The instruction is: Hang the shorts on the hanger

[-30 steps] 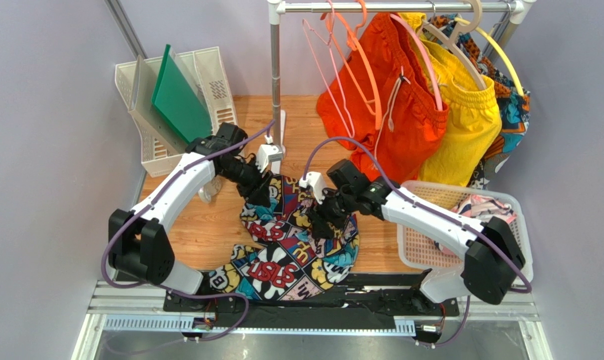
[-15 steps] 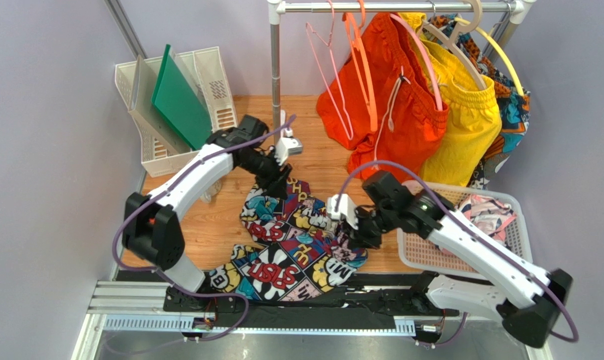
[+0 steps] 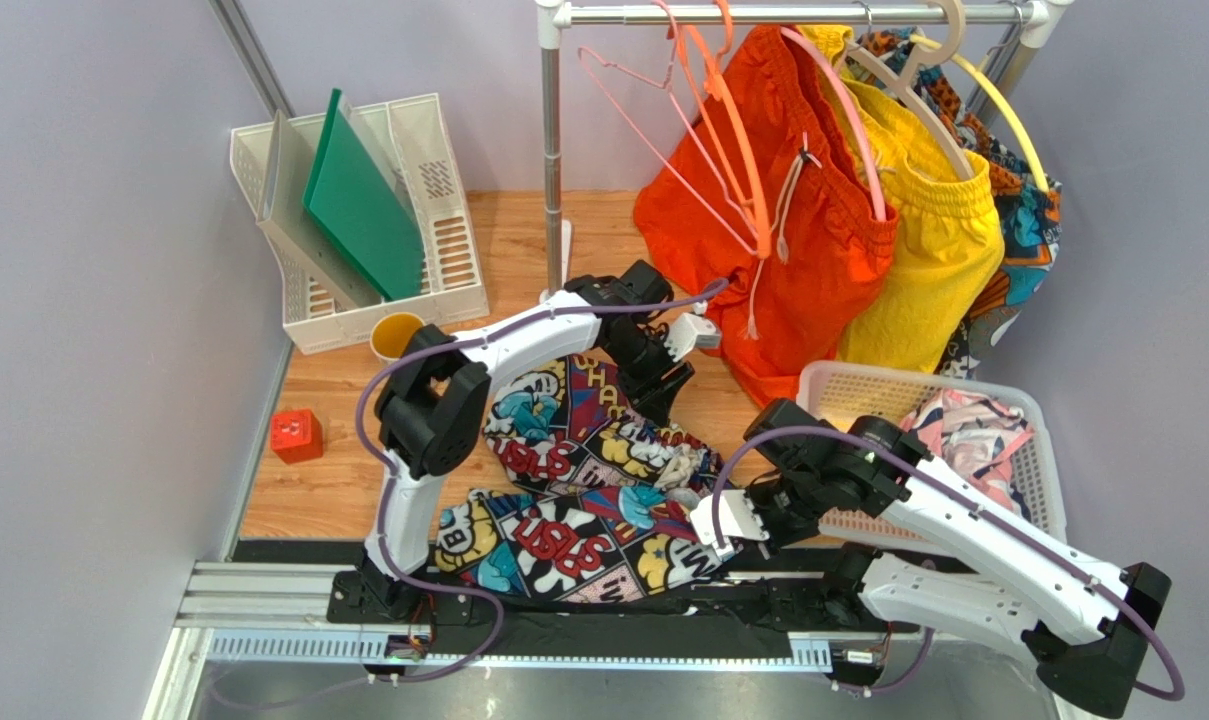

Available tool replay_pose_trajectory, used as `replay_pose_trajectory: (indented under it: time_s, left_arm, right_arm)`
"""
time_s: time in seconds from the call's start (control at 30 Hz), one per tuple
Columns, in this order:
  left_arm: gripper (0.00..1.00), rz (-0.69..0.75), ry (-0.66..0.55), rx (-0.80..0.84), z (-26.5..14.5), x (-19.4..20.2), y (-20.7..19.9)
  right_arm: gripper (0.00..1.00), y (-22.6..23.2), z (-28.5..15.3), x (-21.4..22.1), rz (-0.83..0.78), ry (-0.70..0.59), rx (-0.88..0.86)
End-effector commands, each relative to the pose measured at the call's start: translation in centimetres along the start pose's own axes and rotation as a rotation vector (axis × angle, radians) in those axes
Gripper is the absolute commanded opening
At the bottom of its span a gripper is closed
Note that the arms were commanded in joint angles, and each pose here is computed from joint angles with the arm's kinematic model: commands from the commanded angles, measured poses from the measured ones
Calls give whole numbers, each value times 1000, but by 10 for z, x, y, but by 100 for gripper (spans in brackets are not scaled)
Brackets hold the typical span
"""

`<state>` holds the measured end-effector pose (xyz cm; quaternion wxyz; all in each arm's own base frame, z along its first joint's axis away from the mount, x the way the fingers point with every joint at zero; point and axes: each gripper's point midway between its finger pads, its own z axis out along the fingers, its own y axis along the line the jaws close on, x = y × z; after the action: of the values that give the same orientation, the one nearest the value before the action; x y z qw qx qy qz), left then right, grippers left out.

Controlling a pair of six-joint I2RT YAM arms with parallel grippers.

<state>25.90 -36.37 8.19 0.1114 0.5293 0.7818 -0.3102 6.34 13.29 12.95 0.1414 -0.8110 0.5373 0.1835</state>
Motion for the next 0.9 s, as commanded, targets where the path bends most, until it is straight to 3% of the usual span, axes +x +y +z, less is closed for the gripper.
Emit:
replay_pose_trajectory:
  time_s: [0.0, 0.4, 0.67, 0.87]
  left_arm:
    - [56, -58, -26, -69, 6, -11, 15]
    - [65, -212, -102, -51, 5, -1, 32]
    - [66, -205, -160, -52, -3, -12, 42]
    - [66, -219, -112, -39, 10, 1, 45]
  right_arm:
    - [0, 30, -6, 19, -11, 83, -110]
    - [0, 39, -8, 21, -36, 67, -97]
    - [0, 41, -10, 20, -46, 60, -90]
    - [0, 41, -11, 20, -52, 60, -88]
